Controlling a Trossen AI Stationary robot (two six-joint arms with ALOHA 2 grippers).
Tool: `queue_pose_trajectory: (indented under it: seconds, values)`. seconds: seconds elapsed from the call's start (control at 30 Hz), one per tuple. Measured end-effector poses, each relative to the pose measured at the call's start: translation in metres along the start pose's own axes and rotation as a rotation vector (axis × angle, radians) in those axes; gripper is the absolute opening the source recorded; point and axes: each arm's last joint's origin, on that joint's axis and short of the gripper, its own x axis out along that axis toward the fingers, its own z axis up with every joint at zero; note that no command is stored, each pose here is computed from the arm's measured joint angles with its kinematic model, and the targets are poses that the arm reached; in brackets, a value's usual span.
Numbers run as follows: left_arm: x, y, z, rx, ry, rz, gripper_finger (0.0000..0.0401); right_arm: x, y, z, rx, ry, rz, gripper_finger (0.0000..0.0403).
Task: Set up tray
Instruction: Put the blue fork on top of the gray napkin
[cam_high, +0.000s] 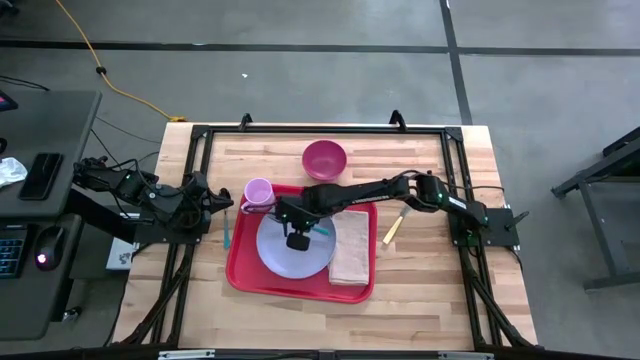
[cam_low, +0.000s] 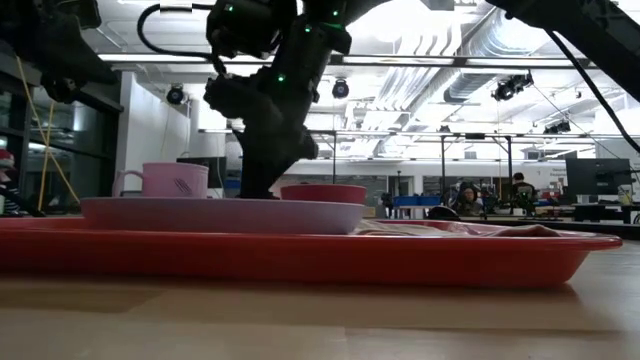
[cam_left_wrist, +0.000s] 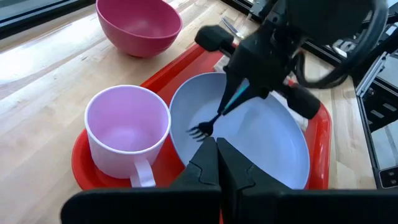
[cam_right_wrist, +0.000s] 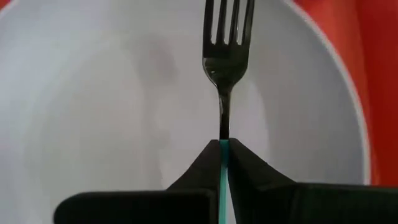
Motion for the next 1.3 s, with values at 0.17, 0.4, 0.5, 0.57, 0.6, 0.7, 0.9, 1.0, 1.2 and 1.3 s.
queue_pose_trajectory:
  seconds: [0.17, 0.4, 0.5, 0.57, 0.6, 0.7, 0.9, 1.0, 1.2, 1.3]
  values:
    - [0.000, 0.000, 0.000, 0.000, -0.001, 0.000, 0.0021, -0.013, 0.000, 0.001, 0.031, -0.003, 0.004, 0.0001]
    - [0.000, 0.000, 0.000, 0.000, 0.000, 0.000, 0.0021, -0.040, -0.002, 0.001, 0.101, 0.000, -0.027, 0.0003]
    - [0.000, 0.000, 0.000, 0.000, 0.000, -0.001, 0.0021, -0.059, -0.004, 0.000, 0.143, -0.005, -0.053, 0.0001]
    - [0.000, 0.000, 0.000, -0.003, -0.002, -0.003, 0.0021, -0.069, -0.006, -0.002, 0.182, 0.006, -0.064, 0.0002]
    - [0.000, 0.000, 0.000, -0.005, -0.003, -0.004, 0.0021, -0.073, -0.007, -0.004, 0.200, 0.017, -0.075, 0.0003]
    - [0.000, -0.001, 0.001, -0.012, -0.010, -0.014, 0.0021, -0.082, -0.009, -0.010, 0.256, 0.068, -0.108, 0.0003]
    - [0.000, -0.002, 0.002, -0.030, -0.017, -0.021, 0.0021, -0.087, -0.010, -0.024, 0.342, 0.183, -0.173, 0.0001]
    - [0.000, -0.002, 0.002, -0.047, -0.004, -0.036, 0.0021, -0.089, -0.003, -0.030, 0.375, 0.219, -0.200, 0.0004]
    - [0.000, -0.003, 0.001, -0.034, 0.014, -0.058, 0.0021, -0.095, 0.011, -0.039, 0.472, 0.218, -0.264, 0.0005]
    - [0.000, -0.003, 0.001, -0.009, 0.018, -0.063, 0.0021, -0.103, 0.016, -0.040, 0.560, 0.163, -0.295, 0.0006]
